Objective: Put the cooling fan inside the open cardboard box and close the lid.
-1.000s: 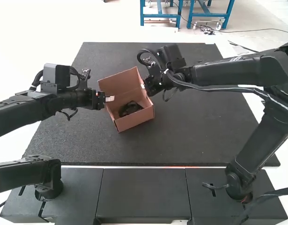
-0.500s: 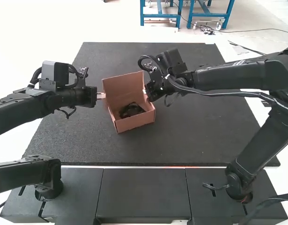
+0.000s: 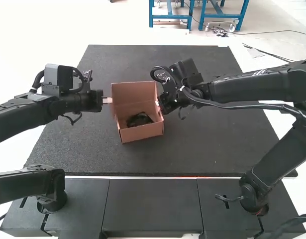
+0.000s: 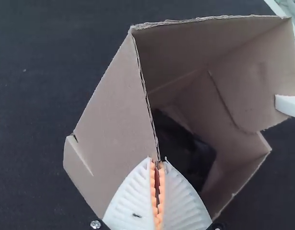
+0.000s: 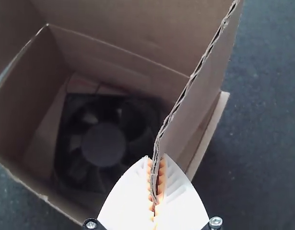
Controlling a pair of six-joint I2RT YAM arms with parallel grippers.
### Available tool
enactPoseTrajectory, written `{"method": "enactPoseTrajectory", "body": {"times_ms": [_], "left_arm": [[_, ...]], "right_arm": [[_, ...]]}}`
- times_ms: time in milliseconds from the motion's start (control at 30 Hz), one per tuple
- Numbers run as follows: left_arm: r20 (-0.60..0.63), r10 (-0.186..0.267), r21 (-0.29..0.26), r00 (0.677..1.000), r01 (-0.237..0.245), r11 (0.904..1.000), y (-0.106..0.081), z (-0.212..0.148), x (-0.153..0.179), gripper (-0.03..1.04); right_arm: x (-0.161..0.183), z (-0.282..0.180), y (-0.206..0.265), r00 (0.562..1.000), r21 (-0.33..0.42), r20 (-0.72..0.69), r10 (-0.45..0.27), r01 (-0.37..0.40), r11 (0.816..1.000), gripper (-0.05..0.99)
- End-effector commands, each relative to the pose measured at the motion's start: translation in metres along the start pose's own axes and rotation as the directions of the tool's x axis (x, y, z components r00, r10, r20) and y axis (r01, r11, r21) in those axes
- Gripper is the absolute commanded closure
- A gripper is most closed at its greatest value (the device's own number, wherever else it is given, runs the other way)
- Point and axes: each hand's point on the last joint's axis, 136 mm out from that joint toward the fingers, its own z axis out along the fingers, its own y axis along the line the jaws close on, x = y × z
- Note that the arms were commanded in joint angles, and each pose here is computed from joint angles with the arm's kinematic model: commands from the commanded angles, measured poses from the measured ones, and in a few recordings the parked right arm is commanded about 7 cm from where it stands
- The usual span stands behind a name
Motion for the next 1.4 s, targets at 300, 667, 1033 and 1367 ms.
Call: {"method": "enactPoseTrajectory", "body": {"times_ms": [300,667,1033,1367], "left_arm": [[0.01,-0.186,0.194,0.982,0.181,0.9643,-0.042,-0.004,-0.022,0.99],[-0.078,-0.108,0.229,0.991,0.123,0.9657,-0.065,-0.001,0.004,0.99],[-0.098,0.049,0.244,0.994,-0.024,0.9695,-0.077,-0.024,0.026,0.98],[-0.061,0.105,0.253,0.993,-0.086,0.9635,-0.082,-0.037,0.018,0.78]], "right_arm": [[0.005,-0.004,0.016,1.0,-0.058,0.006,0.007,-0.006,0.998,0.95],[0.029,-0.001,0.024,0.999,-0.072,-0.042,-0.007,0.004,0.997,0.93],[0.041,-0.001,0.035,0.999,-0.09,-0.035,-0.016,0.012,0.996,0.92],[0.034,-0.001,0.033,1.0,-0.075,-0.016,-0.017,0.015,0.997,0.37]]}}
